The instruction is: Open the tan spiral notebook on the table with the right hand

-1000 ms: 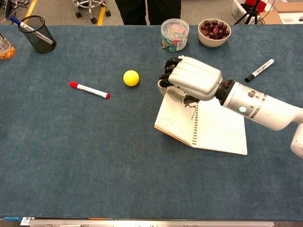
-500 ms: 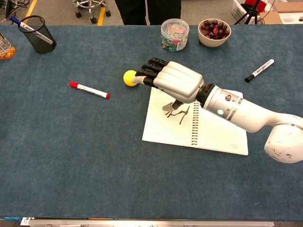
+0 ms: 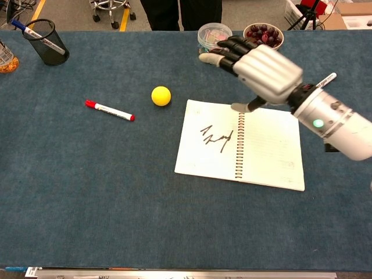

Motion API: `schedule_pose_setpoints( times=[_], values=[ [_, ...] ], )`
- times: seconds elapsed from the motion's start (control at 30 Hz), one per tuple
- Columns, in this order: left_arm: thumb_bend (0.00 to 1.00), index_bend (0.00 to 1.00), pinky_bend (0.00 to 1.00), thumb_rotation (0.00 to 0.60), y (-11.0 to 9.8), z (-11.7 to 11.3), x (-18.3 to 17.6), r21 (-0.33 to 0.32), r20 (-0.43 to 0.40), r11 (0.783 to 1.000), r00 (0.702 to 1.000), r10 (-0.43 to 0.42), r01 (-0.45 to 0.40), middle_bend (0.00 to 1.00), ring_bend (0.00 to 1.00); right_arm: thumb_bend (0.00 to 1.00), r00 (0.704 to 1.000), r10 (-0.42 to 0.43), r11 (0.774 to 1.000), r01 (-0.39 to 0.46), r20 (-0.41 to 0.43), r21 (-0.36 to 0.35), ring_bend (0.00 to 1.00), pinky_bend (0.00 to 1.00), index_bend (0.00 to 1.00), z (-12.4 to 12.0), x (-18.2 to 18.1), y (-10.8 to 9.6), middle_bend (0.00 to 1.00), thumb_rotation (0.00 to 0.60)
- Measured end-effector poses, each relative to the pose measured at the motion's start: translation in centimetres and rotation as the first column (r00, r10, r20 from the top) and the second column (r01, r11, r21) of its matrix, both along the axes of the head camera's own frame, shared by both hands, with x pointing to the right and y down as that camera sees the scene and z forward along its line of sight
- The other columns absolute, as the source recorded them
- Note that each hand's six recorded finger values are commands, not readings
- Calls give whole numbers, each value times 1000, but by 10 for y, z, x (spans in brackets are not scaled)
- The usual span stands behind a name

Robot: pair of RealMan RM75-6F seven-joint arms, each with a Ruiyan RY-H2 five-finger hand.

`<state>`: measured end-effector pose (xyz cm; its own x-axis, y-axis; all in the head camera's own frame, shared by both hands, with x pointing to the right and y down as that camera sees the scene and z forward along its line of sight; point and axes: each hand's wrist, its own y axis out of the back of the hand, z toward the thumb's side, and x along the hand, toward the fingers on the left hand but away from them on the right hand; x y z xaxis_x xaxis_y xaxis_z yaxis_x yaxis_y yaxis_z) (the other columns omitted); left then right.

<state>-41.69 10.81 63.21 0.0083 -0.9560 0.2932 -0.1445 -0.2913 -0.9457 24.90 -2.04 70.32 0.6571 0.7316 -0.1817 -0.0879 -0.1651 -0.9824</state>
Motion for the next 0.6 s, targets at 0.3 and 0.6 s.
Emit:
schedule_pose_setpoints(
  times=[0.3,0.6],
  values=[
    [398,165,202,600,-15,4,19,40,5,997,998,68,-68,126,142,261,929,356,934,-351,-95,69,319,294,479,-49,140,15,418,600],
    [398,165,202,600,-18,4,36,59,-7,993,994,105,-104,126,142,261,798,592,806,-585,-111,93,319,294,509,-79,226,66,429,600]
  ],
)
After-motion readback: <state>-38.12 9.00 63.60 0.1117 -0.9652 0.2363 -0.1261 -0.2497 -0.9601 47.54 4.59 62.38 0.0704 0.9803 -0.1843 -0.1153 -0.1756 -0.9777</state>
